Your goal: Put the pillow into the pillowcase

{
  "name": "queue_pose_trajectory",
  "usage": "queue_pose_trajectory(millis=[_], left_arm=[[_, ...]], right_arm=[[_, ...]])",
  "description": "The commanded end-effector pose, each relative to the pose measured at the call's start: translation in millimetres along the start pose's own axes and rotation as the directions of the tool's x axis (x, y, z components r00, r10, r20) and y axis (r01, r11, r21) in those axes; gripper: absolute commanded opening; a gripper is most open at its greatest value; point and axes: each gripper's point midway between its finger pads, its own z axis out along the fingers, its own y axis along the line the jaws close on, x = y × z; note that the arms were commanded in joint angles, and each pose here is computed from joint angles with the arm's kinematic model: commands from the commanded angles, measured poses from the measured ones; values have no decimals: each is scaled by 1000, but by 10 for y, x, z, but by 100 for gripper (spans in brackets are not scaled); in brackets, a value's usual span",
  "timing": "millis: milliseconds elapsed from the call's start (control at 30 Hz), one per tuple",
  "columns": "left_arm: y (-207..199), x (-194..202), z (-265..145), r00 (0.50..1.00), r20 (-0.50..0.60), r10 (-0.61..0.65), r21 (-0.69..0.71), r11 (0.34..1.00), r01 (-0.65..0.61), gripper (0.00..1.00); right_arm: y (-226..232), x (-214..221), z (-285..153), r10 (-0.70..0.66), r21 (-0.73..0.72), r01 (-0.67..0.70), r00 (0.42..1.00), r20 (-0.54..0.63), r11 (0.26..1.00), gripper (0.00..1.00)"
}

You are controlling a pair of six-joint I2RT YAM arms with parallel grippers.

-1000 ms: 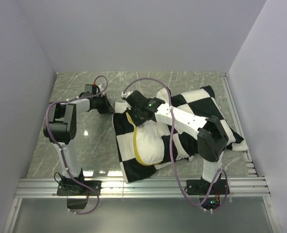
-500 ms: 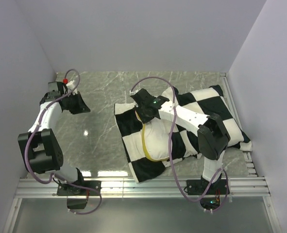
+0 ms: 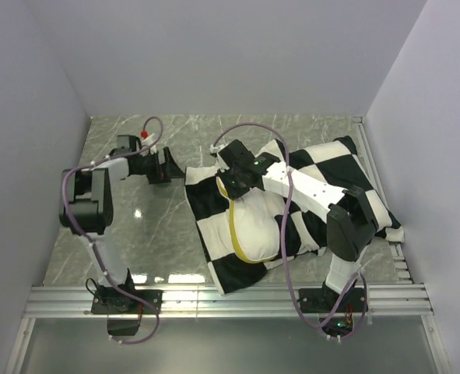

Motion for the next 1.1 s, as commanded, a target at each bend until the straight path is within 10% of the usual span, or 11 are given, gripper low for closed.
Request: queue_pose_trajectory(millis=[0,233,400,867,967,1000,1067], left_arm=[[-127,-181,321,992,-2,122,51,991,-122,99],[-518,-392,531,934,8,357,442,836,-324,99],[-661,176,727,883,-197,427,590,770,-241,99],[-1041,969,591,827,-287,483,693,701,-169,99],[-1111,962,524,817,-324,477,666,728,-161,54],[-1105,924,477,815,-330,476,656,737,-165,1],[-1131,824,190,829,-332,450,646,749,-148,0]], right_arm=[[143,44,-236,-13,-102,14,1000,19,995,0],[272,53,-476,-46,-186,60,996,80,981,0],[285,-6,-622,-45,-194,66,993,108,979,0],[356,-54,-857,-23,-238,57,989,143,970,0],[293,29,-775,-39,-206,67,990,135,976,0],[245,60,-713,-47,-185,70,990,130,980,0],[48,156,-494,-73,-79,83,990,117,993,0]])
